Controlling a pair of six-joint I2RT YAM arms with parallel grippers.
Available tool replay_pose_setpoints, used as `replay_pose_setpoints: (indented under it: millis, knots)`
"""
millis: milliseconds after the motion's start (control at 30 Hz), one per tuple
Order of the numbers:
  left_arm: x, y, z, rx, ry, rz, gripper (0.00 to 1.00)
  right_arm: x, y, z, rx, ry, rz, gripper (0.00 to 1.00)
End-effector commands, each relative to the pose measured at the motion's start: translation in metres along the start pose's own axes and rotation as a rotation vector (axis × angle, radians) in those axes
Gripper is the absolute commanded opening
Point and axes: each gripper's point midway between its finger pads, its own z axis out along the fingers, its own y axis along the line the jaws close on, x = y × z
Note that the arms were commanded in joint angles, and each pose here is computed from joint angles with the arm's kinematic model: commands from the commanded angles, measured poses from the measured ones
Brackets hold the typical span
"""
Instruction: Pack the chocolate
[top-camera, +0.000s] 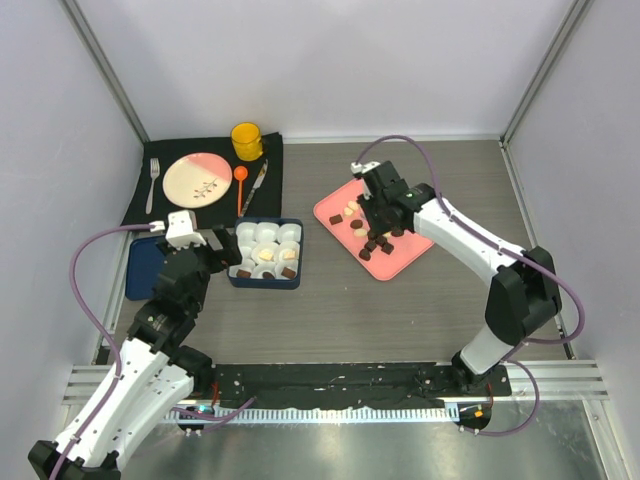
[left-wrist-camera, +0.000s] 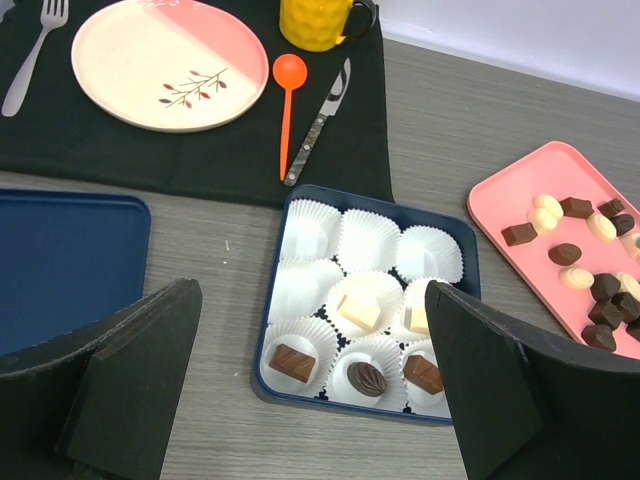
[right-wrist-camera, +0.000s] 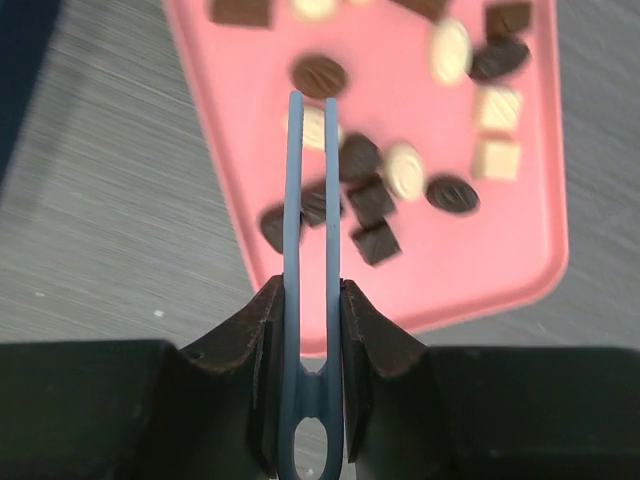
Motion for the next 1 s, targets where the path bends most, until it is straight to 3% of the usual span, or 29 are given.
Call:
replay_pose_setpoints:
  millis: [0,300,567,967]
  knots:
    - [-0.025,-0.006,-0.002,0.013,-0.058,-0.020,1.00,0.017,-0.034,-0.018,0.081,0.012,0.079,0.29]
    - [-0.025,-0.006,-0.002,0.019,-0.059,-0.023,1.00,0.055,-0.074,-0.008,0.118,0.127,0.104,0.29]
    - [-0.026,-0.007,-0.003,0.021,-0.062,-0.025,1.00,0.046,-0.065,0.004,0.032,0.135,0.051,0.30]
    - [-0.026,-0.006,-0.003,0.018,-0.062,-0.023,1.00,0.046,-0.071,0.025,0.041,0.178,0.021,0.35]
